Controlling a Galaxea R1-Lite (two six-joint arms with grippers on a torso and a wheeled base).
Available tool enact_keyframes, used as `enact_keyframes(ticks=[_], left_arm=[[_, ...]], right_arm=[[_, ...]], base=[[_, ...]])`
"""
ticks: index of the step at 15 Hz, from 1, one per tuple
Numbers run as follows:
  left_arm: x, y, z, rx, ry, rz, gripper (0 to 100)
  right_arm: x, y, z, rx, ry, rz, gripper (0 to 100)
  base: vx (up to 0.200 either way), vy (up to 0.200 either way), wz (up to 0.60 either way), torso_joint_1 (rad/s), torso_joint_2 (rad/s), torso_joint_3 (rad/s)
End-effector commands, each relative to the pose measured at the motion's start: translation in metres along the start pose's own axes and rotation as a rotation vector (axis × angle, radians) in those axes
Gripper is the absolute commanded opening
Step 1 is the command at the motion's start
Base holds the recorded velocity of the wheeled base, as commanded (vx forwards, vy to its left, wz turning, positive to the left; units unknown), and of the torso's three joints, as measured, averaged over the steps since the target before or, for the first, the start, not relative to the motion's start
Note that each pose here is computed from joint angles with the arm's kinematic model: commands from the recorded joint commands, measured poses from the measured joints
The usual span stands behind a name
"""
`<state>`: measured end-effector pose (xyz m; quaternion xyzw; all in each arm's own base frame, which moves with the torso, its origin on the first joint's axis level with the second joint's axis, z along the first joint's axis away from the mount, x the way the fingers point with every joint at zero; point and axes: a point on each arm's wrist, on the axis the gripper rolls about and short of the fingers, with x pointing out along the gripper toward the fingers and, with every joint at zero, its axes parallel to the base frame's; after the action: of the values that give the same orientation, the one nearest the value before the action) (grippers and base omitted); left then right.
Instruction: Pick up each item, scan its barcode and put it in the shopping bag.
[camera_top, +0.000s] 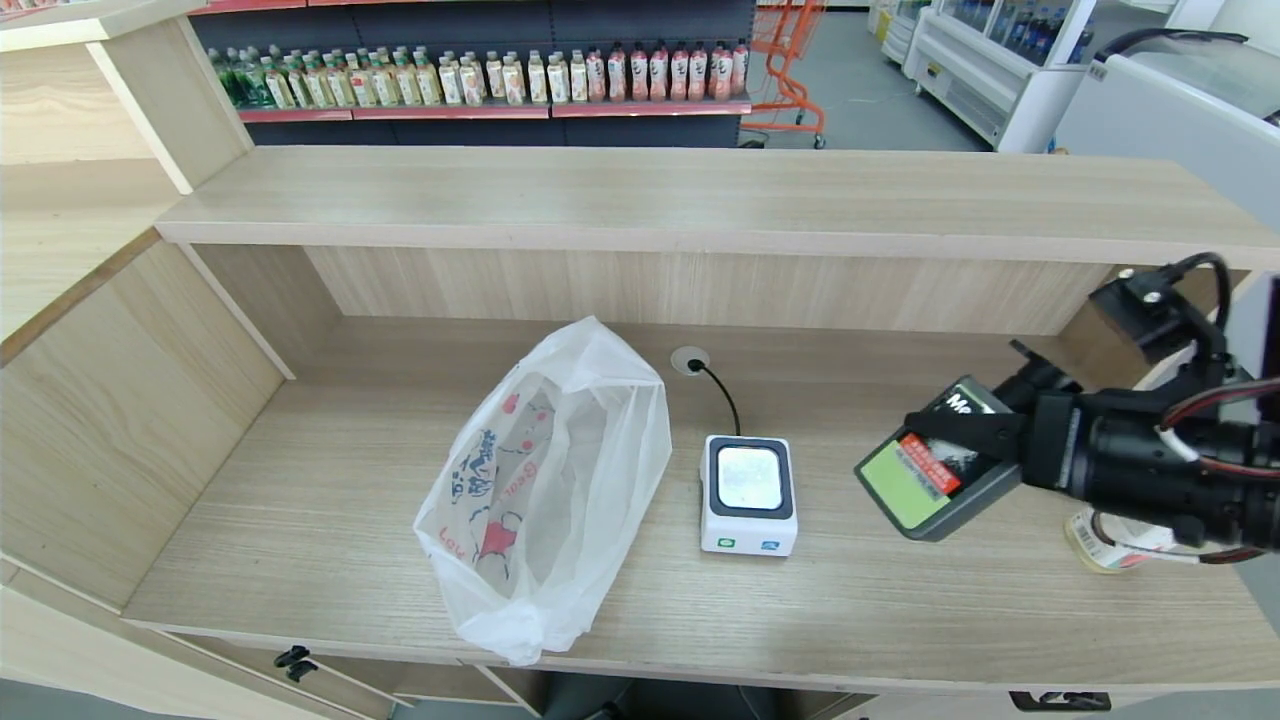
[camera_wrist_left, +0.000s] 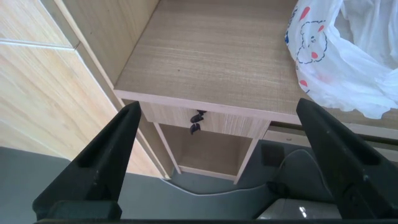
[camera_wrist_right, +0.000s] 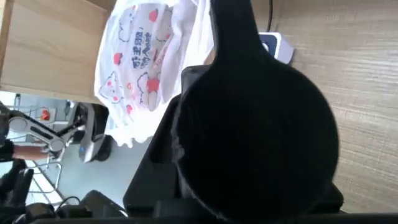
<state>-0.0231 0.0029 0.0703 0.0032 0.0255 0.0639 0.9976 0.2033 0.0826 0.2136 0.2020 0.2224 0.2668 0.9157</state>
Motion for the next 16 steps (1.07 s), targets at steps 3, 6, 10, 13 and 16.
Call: enact_keyframes(ticks=[3,6,10,13,16], left_arm=[[0.0,0.0,0.0,0.0,0.0,-0.001,100],[0.0,0.0,0.0,0.0,0.0,0.001,100],[0.0,0.0,0.0,0.0,0.0,0.002,100],[0.0,0.0,0.0,0.0,0.0,0.002,100],[0.0,0.0,0.0,0.0,0.0,-0.001,100]], right_arm=[[0.076,-0.026,-0.028,-0.143,0.162,-0.037,0],[0.11,-0.017,-0.025,-0.178,0.146,0.02,0],[0.143,-0.016,-0.02,-0.187,0.145,0.036,0],[0.157,-0.016,-0.03,-0.189,0.172,0.044,0],[0.166,-0.016,-0.031,-0.195,0.146,0.058,0]], base=[[0.0,0.0,0.0,0.0,0.0,0.0],[0.0,0.0,0.0,0.0,0.0,0.0],[0.0,0.0,0.0,0.0,0.0,0.0],[0.0,0.0,0.0,0.0,0.0,0.0],[0.0,0.0,0.0,0.0,0.0,0.0]])
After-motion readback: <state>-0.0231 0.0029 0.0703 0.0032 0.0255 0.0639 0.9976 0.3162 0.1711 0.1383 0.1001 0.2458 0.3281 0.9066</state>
